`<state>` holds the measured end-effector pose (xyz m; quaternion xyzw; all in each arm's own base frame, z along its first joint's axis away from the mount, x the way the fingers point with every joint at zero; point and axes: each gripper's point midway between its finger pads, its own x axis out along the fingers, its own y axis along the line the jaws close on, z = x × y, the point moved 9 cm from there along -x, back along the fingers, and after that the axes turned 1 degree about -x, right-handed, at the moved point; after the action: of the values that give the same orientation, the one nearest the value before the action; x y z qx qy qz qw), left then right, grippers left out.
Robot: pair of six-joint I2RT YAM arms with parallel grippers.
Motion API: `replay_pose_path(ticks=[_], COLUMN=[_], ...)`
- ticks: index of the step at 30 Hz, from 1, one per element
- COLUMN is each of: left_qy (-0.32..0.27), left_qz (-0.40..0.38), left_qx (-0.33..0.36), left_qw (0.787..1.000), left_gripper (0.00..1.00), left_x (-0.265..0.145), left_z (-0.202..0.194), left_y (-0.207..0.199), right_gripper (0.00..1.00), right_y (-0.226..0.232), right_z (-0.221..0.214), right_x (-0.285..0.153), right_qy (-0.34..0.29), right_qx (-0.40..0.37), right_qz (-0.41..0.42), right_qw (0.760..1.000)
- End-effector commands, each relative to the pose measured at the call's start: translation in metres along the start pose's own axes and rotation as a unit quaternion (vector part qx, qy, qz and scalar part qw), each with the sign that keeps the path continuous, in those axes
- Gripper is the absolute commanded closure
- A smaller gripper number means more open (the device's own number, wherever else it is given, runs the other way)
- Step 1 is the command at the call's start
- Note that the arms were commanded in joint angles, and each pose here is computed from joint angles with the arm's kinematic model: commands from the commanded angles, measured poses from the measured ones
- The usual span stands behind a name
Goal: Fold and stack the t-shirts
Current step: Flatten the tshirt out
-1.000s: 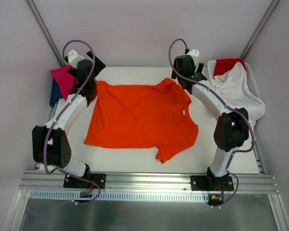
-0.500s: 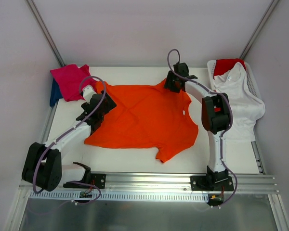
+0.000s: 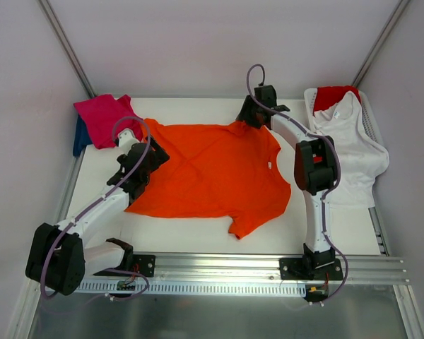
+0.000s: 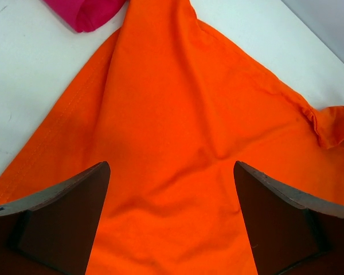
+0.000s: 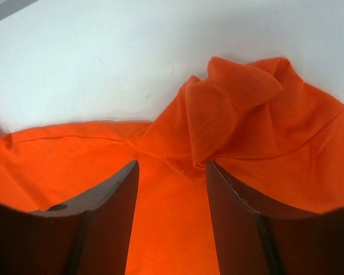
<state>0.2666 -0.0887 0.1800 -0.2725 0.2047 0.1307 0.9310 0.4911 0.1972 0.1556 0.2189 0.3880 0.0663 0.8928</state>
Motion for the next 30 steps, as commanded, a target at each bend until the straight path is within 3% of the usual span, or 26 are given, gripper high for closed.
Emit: replay_pose_path(ticks=[1,20,22,23,27,30], left_qy=[0.007,0.015,0.017,0.018,0.023,0.028], left_qz=[-0.001,0.015,0.017,0.019,0.024,0.03], left_qx=[-0.004,0.008,0.01,0.011,0.014,0.019], left_qw=[1.0,1.0,1.0,1.0,0.999,0.999], left_gripper=[0.1,0.1,0.1,0.1,0.1,0.1], left_x=[0.0,0.008,0.009,0.01,0.013,0.017], left_z=[-0.005,-0.011,-0.012,-0.013,-0.015,-0.018], left_y=[-0.001,0.001,0.002,0.002,0.002,0.002], right_gripper=[0.47,0.48,0.55,0.66,0.91,1.0], right_y=[0.004,-0.011,-0.013,-0.013,-0.015,-0.016], right_z=[0.007,-0.001,0.0,0.001,0.002,0.003], right_x=[-0.001,0.026,0.029,0.032,0.041,0.044], right_qy=[-0.005,-0.003,-0.003,-0.004,-0.001,0.0], right_qx=[0.009,0.009,0.011,0.012,0.015,0.019], right_qz=[0.006,-0.022,-0.022,-0.02,-0.02,-0.02], right_qw=[1.0,1.0,1.0,1.0,1.0,1.0])
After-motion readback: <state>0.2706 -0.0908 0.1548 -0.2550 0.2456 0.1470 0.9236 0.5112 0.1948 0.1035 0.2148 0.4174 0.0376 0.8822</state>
